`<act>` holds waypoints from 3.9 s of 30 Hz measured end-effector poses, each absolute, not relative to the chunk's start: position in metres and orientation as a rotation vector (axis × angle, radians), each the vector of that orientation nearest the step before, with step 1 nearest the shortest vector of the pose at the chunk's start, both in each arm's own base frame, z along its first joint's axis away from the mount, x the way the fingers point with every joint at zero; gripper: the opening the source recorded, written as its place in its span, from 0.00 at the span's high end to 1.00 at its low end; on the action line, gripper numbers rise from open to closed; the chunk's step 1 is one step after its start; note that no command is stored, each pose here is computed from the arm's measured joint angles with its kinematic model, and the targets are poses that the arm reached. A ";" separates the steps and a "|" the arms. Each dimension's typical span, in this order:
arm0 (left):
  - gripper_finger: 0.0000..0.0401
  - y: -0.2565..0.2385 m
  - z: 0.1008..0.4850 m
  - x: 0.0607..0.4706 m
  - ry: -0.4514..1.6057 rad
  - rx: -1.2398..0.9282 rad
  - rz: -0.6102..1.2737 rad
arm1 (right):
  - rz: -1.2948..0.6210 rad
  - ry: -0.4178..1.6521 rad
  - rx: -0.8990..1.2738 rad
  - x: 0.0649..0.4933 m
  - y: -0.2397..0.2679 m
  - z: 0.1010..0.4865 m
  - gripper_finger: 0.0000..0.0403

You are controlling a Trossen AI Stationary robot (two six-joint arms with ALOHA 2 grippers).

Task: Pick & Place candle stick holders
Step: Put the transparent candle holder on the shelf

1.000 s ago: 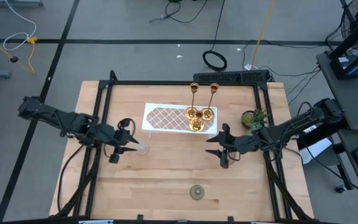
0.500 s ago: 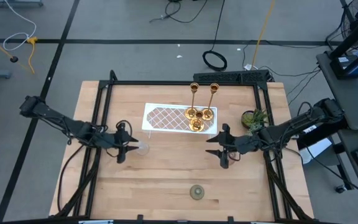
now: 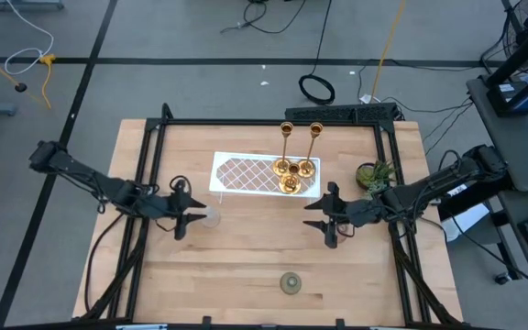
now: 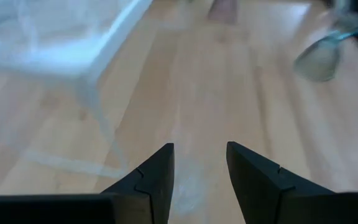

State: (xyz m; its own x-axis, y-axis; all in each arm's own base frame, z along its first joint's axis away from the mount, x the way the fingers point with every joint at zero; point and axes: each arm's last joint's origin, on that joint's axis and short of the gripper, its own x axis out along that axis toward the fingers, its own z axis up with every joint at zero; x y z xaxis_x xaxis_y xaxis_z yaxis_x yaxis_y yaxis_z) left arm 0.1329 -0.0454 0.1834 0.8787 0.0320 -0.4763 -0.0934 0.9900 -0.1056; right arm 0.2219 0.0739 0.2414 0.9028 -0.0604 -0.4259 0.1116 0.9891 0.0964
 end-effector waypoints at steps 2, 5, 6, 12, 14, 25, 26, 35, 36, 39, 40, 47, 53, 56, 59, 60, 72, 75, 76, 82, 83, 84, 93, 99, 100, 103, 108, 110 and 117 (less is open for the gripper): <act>0.62 -0.048 0.193 0.134 0.477 -0.084 0.042 | -0.089 0.436 0.119 0.222 0.074 0.241 0.51; 0.62 -0.049 0.201 0.133 0.493 -0.044 0.028 | -0.087 0.436 0.110 0.222 0.074 0.241 0.51; 0.62 -0.049 0.201 0.133 0.495 -0.046 0.027 | -0.087 0.436 0.108 0.222 0.074 0.241 0.51; 0.62 -0.047 0.194 0.130 0.562 -0.101 0.065 | -0.086 0.436 0.108 0.222 0.074 0.241 0.51; 0.62 -0.046 0.193 0.129 0.583 -0.125 0.074 | -0.086 0.436 0.107 0.222 0.074 0.241 0.51; 0.61 -0.048 0.190 0.127 0.629 -0.177 0.022 | -0.075 0.439 0.058 0.222 0.074 0.241 0.52; 0.59 -0.048 0.190 0.127 0.628 -0.173 0.030 | -0.075 0.439 0.059 0.222 0.074 0.241 0.53; 0.42 -0.046 0.173 0.129 0.758 -0.121 0.192 | -0.074 0.447 0.057 0.222 0.074 0.241 0.53; 0.40 -0.046 0.171 0.131 0.771 -0.116 0.203 | -0.074 0.447 0.057 0.222 0.074 0.241 0.53; 0.38 -0.049 0.166 0.137 0.782 -0.104 0.211 | -0.074 0.447 0.057 0.222 0.074 0.241 0.53; 0.37 -0.050 0.165 0.140 0.776 -0.107 0.209 | -0.074 0.447 0.057 0.222 0.074 0.241 0.53; 0.36 -0.057 0.155 0.156 0.770 -0.101 0.217 | -0.073 0.447 0.055 0.222 0.074 0.241 0.54; 0.36 -0.060 0.146 0.165 0.773 -0.079 0.245 | -0.073 0.449 0.054 0.222 0.074 0.240 0.54; 0.38 -0.060 0.144 0.167 0.766 -0.064 0.268 | -0.073 0.450 0.053 0.221 0.074 0.240 0.54; 0.44 -0.061 0.144 0.168 0.759 -0.053 0.259 | -0.073 0.456 0.050 0.221 0.074 0.240 0.55; 0.47 -0.061 0.144 0.168 0.754 -0.056 0.257 | -0.074 0.459 0.049 0.221 0.074 0.239 0.55; 0.66 -0.065 0.152 0.175 0.660 -0.142 0.233 | -0.074 0.462 0.048 0.221 0.074 0.239 0.55; 0.63 -0.068 0.157 0.180 0.599 -0.177 0.188 | -0.074 0.462 0.048 0.221 0.074 0.239 0.55; 0.62 -0.070 0.159 0.181 0.574 -0.187 0.165 | -0.074 0.462 0.048 0.221 0.074 0.239 0.55; 0.67 -0.079 0.177 0.190 0.389 -0.219 0.076 | -0.074 0.462 0.048 0.221 0.074 0.239 0.55; 0.67 -0.079 0.180 0.191 0.356 -0.226 0.075 | -0.074 0.462 0.048 0.221 0.074 0.239 0.55; 0.67 -0.078 0.183 0.192 0.325 -0.229 0.078 | -0.074 0.462 0.048 0.221 0.074 0.239 0.55; 0.62 -0.074 0.221 0.211 0.188 -0.151 0.101 | -0.075 0.461 0.048 0.221 0.073 0.239 0.55; 0.66 -0.062 0.268 0.229 0.159 -0.105 0.191 | -0.075 0.461 0.048 0.221 0.073 0.239 0.55; 0.66 -0.057 0.274 0.231 0.176 -0.091 0.212 | -0.075 0.461 0.048 0.221 0.073 0.239 0.55; 0.64 -0.042 0.283 0.235 0.226 -0.050 0.279 | -0.075 0.462 0.048 0.221 0.073 0.239 0.55; 0.62 -0.012 0.284 0.238 0.256 -0.049 0.406 | -0.074 0.461 0.048 0.221 0.074 0.239 0.55; 0.63 0.000 0.282 0.238 0.269 -0.067 0.458 | -0.074 0.462 0.048 0.221 0.074 0.239 0.55; 0.64 0.025 0.272 0.240 0.330 -0.090 0.570 | -0.076 0.471 0.044 0.220 0.073 0.238 0.55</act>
State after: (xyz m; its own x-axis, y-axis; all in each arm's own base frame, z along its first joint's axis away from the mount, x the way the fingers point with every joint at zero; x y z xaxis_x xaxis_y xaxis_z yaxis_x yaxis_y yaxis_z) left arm 0.2396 0.0248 0.2722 0.7911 0.5145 -0.3309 -0.5433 0.8395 0.0066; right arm 0.2205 0.0734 0.2383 0.8882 -0.0625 -0.4552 0.0829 0.9963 0.0248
